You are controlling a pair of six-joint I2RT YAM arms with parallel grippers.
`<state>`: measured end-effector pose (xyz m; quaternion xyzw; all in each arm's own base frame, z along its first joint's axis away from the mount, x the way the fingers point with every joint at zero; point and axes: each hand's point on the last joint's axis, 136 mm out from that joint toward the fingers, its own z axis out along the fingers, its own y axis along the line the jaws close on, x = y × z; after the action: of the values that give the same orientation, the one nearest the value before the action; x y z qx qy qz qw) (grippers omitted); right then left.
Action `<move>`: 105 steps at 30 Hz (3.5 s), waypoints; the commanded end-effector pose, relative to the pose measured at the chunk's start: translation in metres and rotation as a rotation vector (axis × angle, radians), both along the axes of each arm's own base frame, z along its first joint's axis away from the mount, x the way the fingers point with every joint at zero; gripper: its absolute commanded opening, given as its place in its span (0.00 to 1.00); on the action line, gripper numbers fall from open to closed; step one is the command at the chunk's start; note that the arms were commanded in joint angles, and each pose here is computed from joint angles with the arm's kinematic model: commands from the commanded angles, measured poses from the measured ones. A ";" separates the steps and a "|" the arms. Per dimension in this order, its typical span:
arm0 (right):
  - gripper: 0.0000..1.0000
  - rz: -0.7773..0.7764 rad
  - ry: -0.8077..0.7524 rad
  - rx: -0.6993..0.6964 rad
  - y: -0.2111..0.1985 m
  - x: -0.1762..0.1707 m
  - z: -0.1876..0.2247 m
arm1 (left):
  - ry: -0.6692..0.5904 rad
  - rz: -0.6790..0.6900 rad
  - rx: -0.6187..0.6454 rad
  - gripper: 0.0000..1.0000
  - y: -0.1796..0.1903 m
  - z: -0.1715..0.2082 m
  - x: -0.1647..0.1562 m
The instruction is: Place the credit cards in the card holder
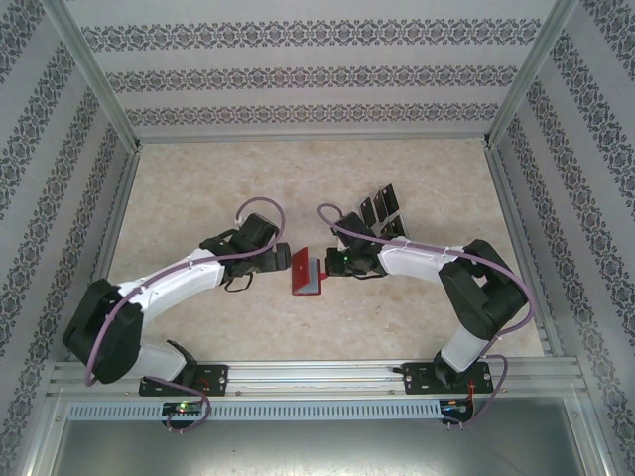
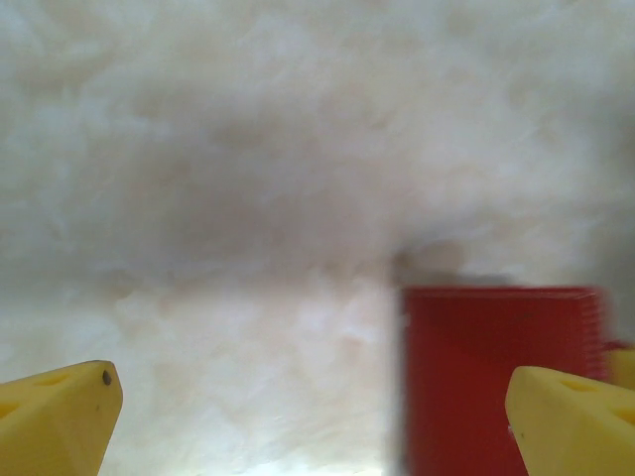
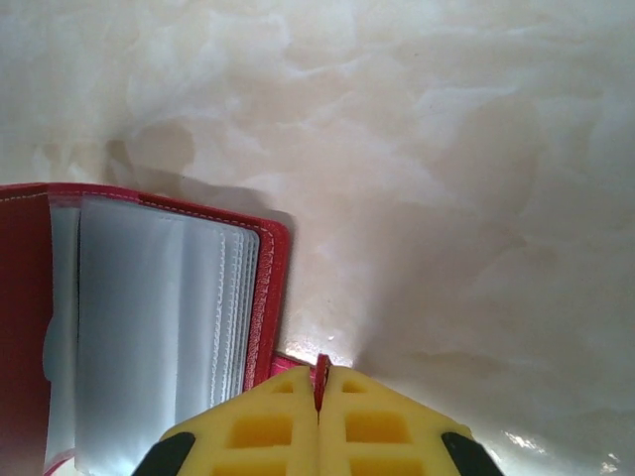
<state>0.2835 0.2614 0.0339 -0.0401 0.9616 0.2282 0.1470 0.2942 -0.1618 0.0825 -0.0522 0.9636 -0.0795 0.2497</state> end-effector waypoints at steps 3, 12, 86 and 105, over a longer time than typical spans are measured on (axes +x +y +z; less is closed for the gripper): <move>0.00 0.022 0.004 0.007 -0.001 0.001 0.000 | 0.014 -0.110 -0.017 1.00 -0.010 -0.007 -0.006; 0.00 0.035 0.000 0.017 0.001 0.003 0.003 | 0.036 -0.161 -0.068 1.00 -0.032 -0.020 0.003; 0.33 0.143 -0.019 -0.063 0.011 -0.040 0.034 | 0.144 -0.084 0.116 1.00 -0.014 -0.076 -0.058; 0.35 0.220 0.008 -0.066 0.040 -0.040 0.037 | 0.139 -0.081 0.099 1.00 -0.016 -0.079 -0.057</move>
<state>0.2454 0.2954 0.0729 -0.1331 0.9594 0.2148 0.1252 0.2475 -0.1947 0.0201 -0.0044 0.9774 -0.0671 0.2004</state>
